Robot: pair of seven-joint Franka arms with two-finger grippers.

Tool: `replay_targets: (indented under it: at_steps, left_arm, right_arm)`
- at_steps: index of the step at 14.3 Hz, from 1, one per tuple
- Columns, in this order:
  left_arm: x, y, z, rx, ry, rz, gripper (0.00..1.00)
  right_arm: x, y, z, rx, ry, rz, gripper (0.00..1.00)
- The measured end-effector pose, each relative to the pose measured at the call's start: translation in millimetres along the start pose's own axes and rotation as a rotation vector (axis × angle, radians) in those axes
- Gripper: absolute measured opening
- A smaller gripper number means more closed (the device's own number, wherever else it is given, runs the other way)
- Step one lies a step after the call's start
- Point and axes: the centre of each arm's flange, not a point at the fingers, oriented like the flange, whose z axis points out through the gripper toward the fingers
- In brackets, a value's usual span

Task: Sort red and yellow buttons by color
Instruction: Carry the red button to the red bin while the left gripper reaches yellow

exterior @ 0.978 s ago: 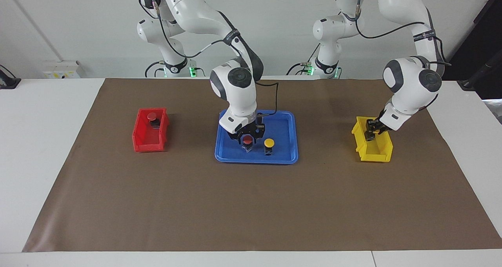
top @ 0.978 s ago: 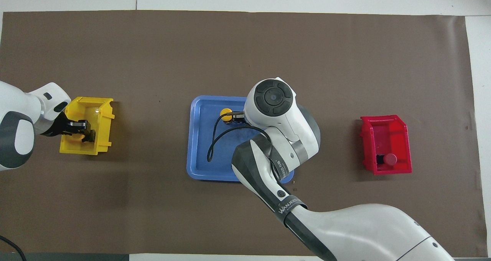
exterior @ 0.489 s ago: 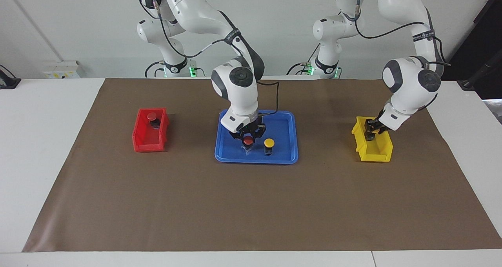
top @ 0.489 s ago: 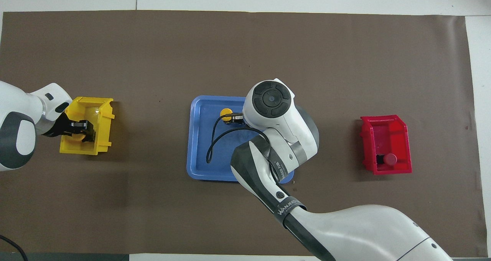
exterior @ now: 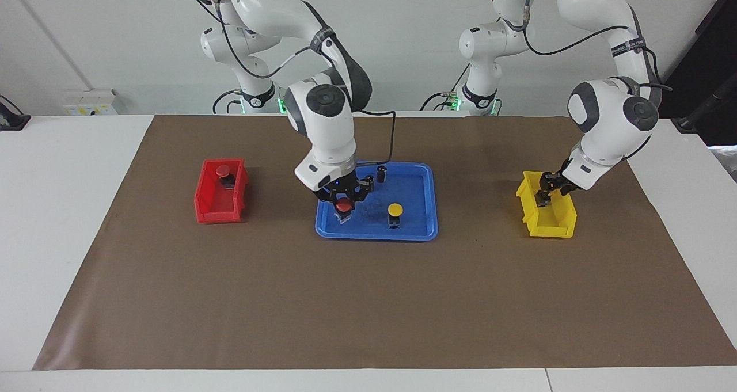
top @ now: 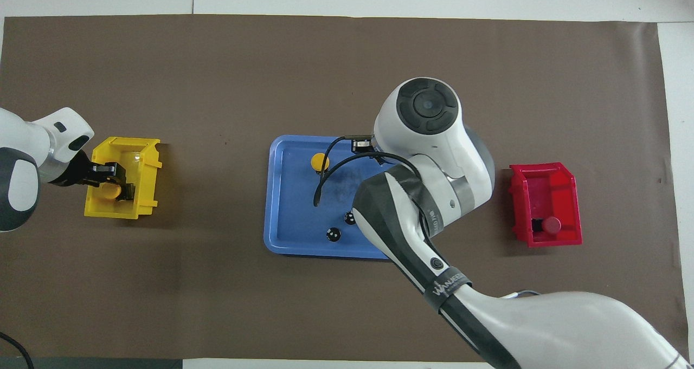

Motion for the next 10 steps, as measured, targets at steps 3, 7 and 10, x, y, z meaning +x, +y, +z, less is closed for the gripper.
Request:
replay_targets:
  at_steps: [3, 7, 10]
  left_arm:
    - [5, 9, -39, -0.001, 0.032, 0.01, 0.71]
    - [-3, 67, -77, -0.022, 0.103, -0.011, 1.0]
    - [-17, 158, -92, -0.032, 0.143, -0.062, 0.99]
  right_arm:
    - [9, 98, -47, -0.023, -0.062, -0.039, 0.42]
    - [13, 216, -60, -0.016, -0.122, -0.091, 0.42]
    - [8, 273, -41, -0.003, -0.144, -0.113, 0.42]
